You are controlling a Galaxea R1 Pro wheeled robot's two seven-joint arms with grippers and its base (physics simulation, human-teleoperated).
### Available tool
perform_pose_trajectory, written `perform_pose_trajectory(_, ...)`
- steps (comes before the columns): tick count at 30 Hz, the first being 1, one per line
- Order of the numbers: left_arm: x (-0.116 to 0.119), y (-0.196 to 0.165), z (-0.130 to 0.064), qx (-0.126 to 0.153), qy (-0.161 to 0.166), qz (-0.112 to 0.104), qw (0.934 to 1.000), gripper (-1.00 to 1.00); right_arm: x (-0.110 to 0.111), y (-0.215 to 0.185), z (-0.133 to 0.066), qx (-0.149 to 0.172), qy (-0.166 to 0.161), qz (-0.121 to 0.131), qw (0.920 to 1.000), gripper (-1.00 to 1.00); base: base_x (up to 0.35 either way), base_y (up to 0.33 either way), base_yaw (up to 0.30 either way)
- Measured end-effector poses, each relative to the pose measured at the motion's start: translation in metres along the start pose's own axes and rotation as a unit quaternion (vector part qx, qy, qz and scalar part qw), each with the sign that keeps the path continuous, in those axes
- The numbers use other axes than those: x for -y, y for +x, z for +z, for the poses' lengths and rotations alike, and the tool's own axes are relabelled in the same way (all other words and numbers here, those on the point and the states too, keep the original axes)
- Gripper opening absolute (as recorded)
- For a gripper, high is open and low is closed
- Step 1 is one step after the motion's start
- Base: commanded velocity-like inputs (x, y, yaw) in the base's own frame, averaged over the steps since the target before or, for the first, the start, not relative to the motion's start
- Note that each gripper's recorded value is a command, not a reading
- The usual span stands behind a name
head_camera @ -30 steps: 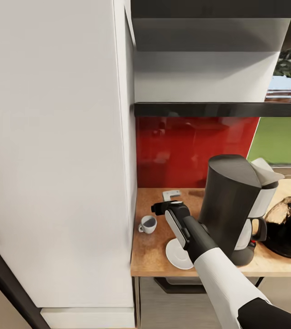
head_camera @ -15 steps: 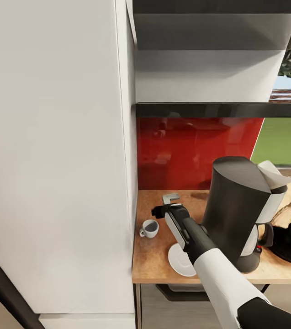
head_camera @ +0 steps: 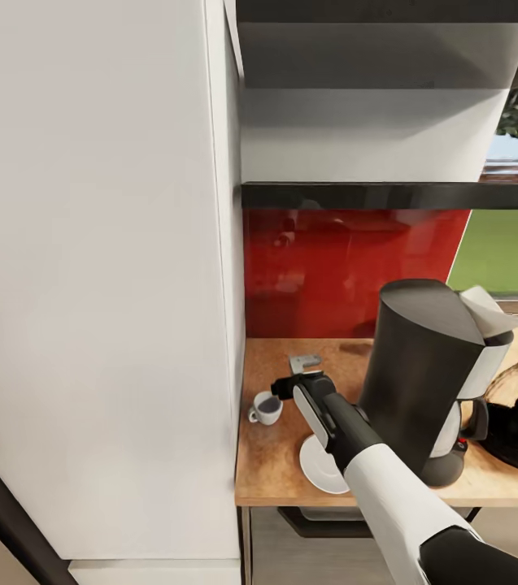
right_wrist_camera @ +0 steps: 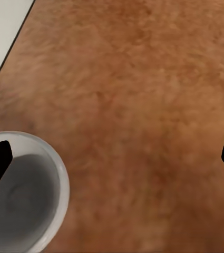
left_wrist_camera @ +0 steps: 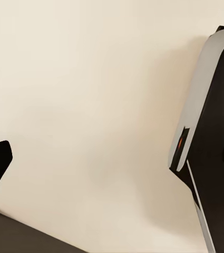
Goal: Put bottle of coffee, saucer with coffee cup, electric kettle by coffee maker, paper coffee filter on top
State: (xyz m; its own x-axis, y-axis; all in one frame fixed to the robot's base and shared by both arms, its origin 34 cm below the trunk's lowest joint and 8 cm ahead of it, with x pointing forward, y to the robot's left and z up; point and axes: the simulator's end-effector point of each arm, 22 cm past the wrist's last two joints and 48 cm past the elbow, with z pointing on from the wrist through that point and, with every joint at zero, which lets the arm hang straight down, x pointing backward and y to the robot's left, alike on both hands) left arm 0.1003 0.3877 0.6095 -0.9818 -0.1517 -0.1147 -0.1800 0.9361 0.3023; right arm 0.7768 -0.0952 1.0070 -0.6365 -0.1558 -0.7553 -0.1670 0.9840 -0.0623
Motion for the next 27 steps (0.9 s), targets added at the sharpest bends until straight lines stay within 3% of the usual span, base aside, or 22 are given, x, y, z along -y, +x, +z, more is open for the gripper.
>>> perform_pose_trajectory(7, -0.001, 0.001, 0.0, -0.001, 0.0, 0.0, 1.0, 1.0, 0.002, 0.025, 0.009, -0.03, 0.003, -0.003, 0.9995, 1.0, 0.088, 0.0, 0.0)
perform_pose_trajectory(27, -0.001, 0.001, 0.0, -0.001, 0.0, 0.0, 1.0, 1.0, 0.002, 0.028, 0.011, -0.033, 0.003, -0.003, 0.9994, 1.0, 0.041, 0.041, 0.0)
